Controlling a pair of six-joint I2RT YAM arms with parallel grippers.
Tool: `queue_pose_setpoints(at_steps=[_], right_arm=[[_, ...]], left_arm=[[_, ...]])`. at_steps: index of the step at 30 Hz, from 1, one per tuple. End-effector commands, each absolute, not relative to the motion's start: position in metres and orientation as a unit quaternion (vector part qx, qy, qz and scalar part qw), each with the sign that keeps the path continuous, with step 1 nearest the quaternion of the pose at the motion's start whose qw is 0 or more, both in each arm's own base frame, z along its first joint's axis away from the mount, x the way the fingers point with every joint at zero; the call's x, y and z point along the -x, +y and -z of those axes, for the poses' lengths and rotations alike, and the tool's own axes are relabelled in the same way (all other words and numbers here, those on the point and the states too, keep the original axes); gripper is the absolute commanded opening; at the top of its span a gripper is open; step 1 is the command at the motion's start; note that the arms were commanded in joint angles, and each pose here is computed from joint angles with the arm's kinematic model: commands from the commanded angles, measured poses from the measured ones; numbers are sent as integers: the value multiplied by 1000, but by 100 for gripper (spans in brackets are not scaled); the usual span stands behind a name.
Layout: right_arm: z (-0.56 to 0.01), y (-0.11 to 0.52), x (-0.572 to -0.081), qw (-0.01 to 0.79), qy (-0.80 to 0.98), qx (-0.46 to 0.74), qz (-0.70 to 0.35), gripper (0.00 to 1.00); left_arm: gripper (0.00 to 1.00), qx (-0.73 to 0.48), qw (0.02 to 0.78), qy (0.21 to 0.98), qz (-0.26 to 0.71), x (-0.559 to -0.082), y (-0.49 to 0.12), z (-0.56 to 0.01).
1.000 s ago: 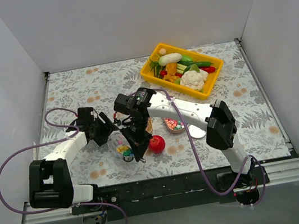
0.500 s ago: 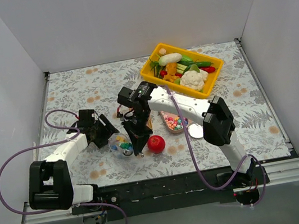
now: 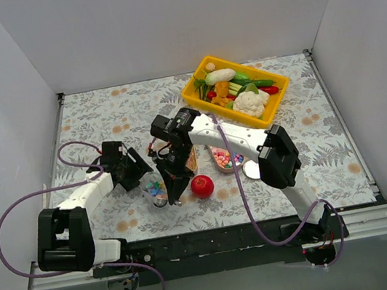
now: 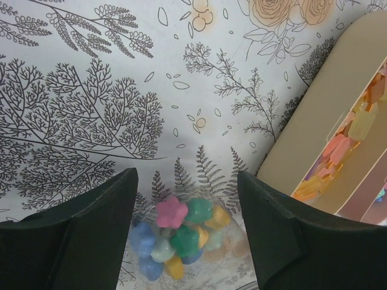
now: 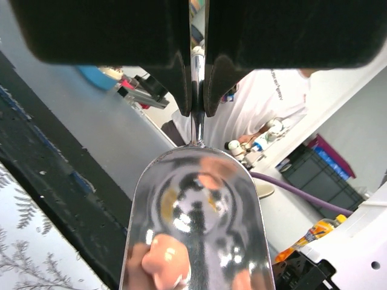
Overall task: Pack the candies
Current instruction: Place the fake candies in the packing bottle.
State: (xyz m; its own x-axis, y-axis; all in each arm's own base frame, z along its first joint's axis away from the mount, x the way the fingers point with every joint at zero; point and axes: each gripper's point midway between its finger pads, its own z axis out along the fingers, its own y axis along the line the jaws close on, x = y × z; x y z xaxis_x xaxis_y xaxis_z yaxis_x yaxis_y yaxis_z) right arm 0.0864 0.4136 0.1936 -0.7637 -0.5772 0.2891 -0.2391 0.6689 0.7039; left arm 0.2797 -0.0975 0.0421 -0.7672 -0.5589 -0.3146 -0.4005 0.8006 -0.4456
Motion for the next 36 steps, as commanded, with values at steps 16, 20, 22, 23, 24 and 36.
queue_pose_setpoints(at_steps=[16, 20, 22, 23, 24, 36], right_arm=[[-235, 416, -96, 298, -833, -180, 430, 1], [-244, 418, -99, 284, -831, -187, 441, 1], [-250, 417, -104, 266, -836, -191, 440, 1], [-251, 417, -104, 260, -838, -193, 439, 1], [-251, 417, -106, 251, -843, -195, 435, 1], [-272, 365, -154, 32, -918, -204, 340, 1]], left_arm=[[66, 256, 265, 915, 167, -302, -92, -66], [72, 263, 263, 915, 157, -304, -89, -67], [74, 264, 259, 916, 153, -306, -88, -68], [75, 266, 259, 917, 147, -307, -87, -67], [75, 267, 259, 917, 144, -308, -86, -68], [98, 277, 302, 904, 124, -334, -76, -101]])
